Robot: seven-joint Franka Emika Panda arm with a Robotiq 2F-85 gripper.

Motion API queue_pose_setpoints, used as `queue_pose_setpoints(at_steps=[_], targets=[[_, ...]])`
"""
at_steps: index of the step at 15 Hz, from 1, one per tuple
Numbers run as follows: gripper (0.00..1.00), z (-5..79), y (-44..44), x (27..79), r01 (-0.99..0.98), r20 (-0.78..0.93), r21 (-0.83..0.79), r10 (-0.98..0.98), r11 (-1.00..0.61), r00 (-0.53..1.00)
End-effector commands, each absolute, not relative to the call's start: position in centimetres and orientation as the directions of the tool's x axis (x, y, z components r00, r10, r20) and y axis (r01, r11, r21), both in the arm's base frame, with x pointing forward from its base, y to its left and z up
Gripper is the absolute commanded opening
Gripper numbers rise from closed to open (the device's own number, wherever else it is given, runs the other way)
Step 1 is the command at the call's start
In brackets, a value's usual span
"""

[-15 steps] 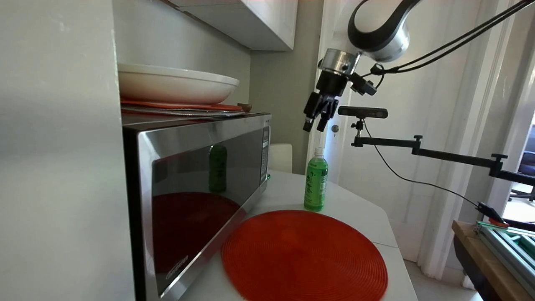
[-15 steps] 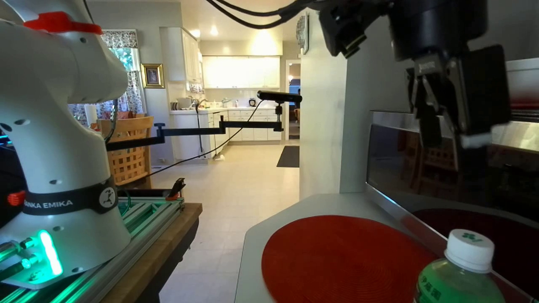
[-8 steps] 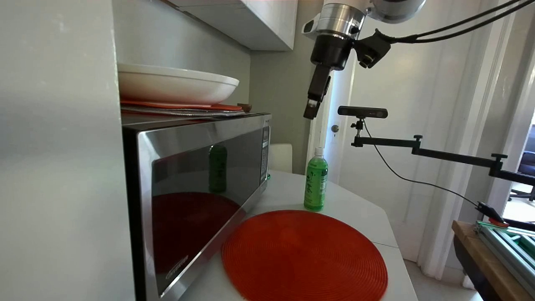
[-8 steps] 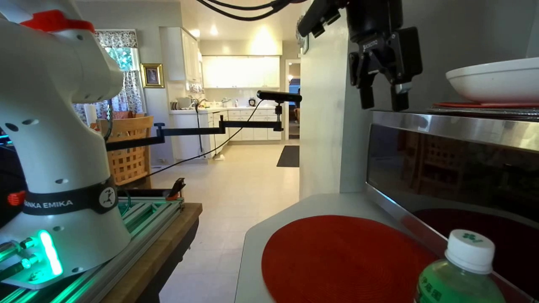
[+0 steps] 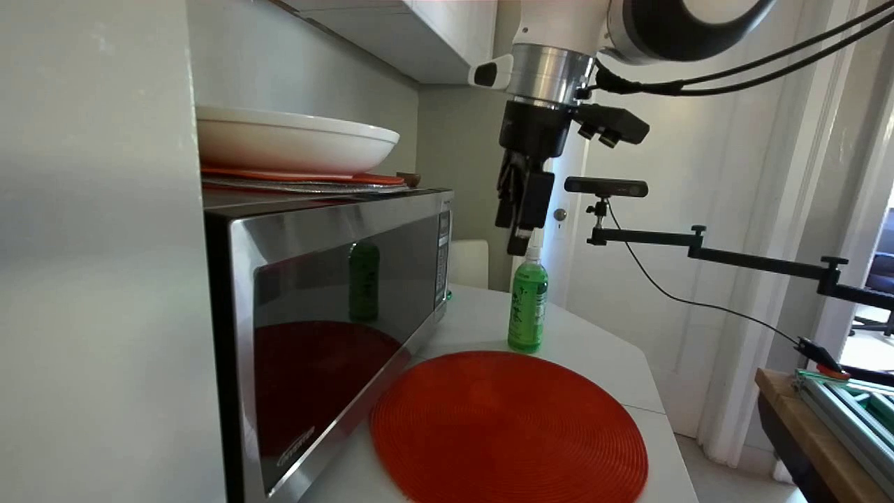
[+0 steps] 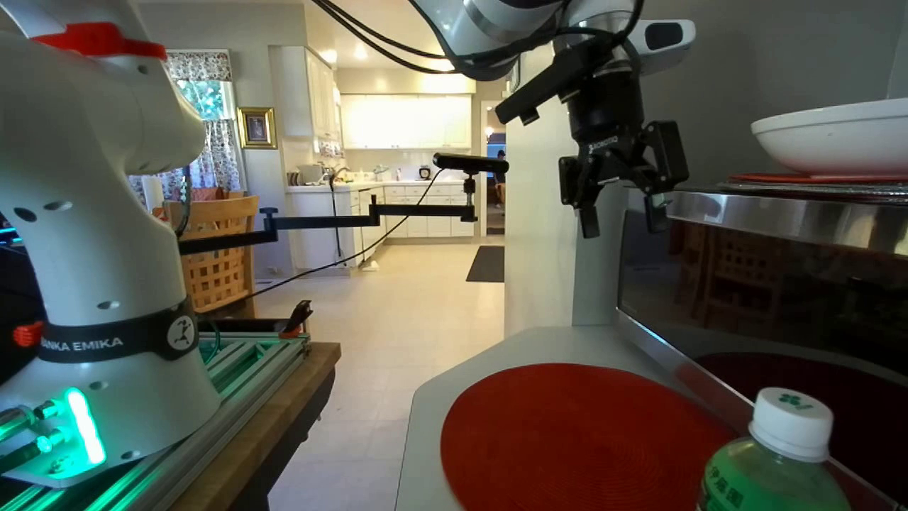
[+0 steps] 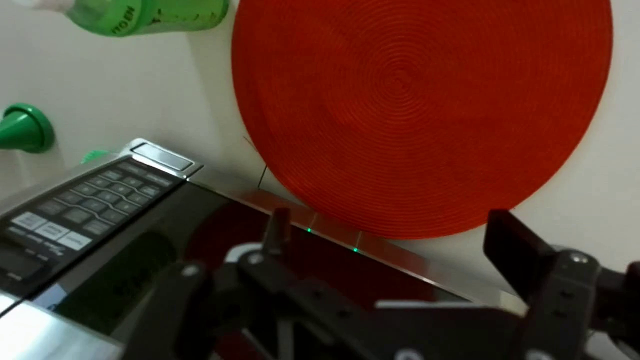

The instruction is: Put the bottle on the countertop

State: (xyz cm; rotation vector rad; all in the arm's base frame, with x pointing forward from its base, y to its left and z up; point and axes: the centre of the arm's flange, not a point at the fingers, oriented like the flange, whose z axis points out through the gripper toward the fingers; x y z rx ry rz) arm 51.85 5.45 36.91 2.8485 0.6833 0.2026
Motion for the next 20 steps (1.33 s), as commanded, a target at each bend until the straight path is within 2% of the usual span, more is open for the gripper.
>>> queue_pose_setpoints(at_steps=[1,7,9,15,20], targets=[[1.0,35.0,5.9,52.8,0.494,0.075,0.285,0.533,-0.822,0.843],[1.0,31.3,6.0,54.2,0.513,-0.041,0.113,0.512,-0.851,0.858],[1.0,30.9,6.1,53.0,0.493,-0.022,0.148,0.496,-0.857,0.868],[1.0,30.5,6.0,53.7,0.486,-0.04,0.135,0.485,-0.864,0.873],[1.0,24.1,6.9,54.7,0.549,-0.115,0.108,0.538,-0.829,0.835]])
